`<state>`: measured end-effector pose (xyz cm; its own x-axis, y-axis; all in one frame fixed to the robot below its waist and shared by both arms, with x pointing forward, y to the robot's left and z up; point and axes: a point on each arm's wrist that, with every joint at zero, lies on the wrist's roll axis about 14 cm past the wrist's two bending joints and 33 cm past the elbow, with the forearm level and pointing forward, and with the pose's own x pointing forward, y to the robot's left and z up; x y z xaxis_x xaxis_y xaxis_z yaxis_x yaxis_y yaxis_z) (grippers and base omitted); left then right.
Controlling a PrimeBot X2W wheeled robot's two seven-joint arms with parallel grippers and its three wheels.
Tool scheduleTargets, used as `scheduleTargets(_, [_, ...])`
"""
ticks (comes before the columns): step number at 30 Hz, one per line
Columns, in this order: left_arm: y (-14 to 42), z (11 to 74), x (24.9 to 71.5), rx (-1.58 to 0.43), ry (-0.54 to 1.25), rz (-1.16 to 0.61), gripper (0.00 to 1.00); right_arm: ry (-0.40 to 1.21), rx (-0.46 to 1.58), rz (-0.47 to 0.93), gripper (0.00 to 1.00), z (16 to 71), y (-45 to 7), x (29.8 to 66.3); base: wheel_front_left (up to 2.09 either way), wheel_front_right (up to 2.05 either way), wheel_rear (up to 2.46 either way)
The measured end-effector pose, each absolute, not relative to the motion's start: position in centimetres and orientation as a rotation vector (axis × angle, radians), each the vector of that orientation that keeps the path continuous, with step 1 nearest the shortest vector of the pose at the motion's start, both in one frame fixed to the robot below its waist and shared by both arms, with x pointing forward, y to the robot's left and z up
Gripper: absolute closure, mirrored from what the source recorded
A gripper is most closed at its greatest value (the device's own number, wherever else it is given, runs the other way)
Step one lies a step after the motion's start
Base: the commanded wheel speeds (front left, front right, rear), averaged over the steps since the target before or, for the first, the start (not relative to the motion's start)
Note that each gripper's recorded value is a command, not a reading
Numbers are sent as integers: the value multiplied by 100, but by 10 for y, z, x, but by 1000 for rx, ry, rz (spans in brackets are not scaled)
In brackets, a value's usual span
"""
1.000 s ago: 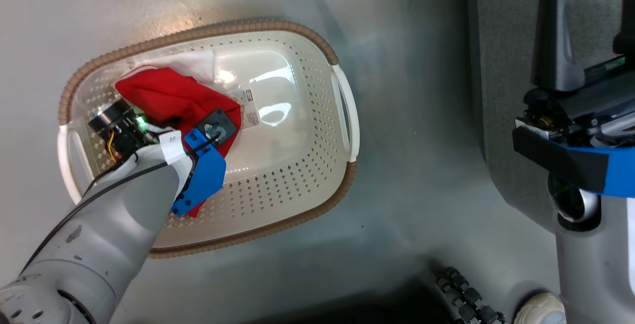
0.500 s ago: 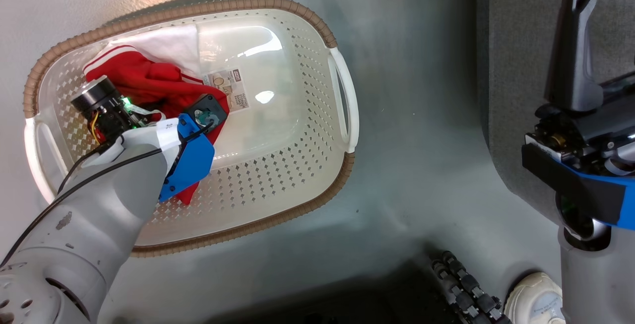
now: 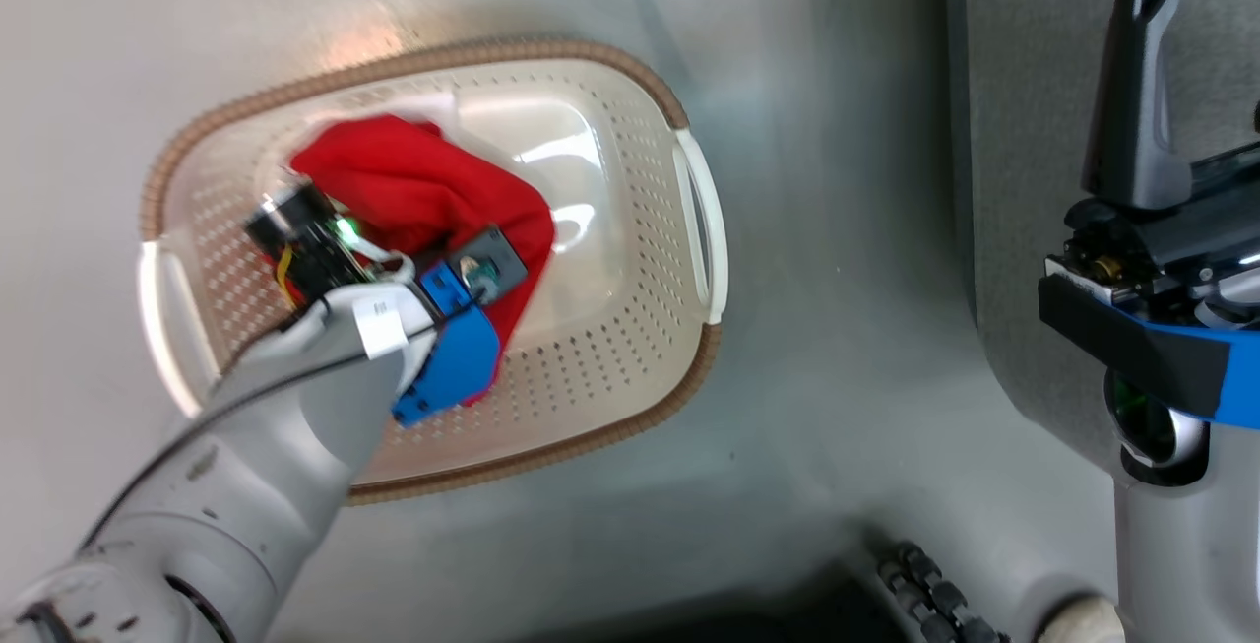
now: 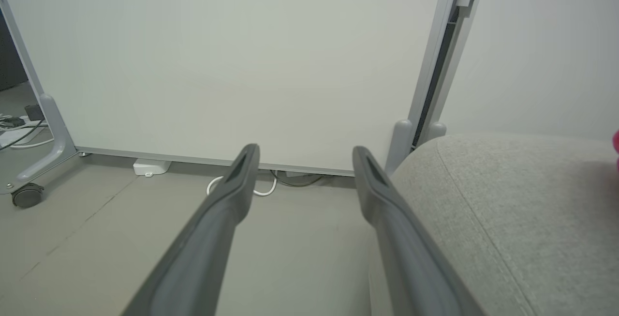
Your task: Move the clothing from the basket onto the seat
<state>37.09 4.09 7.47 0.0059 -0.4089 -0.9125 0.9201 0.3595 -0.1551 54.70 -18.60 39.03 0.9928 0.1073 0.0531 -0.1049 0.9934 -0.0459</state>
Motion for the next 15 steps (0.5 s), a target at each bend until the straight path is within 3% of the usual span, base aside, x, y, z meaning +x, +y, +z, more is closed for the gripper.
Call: scheduleTargets(15, [27, 197, 399, 324, 845, -918, 100, -139, -12, 97, 0, 468, -187, 521, 0, 0, 0])
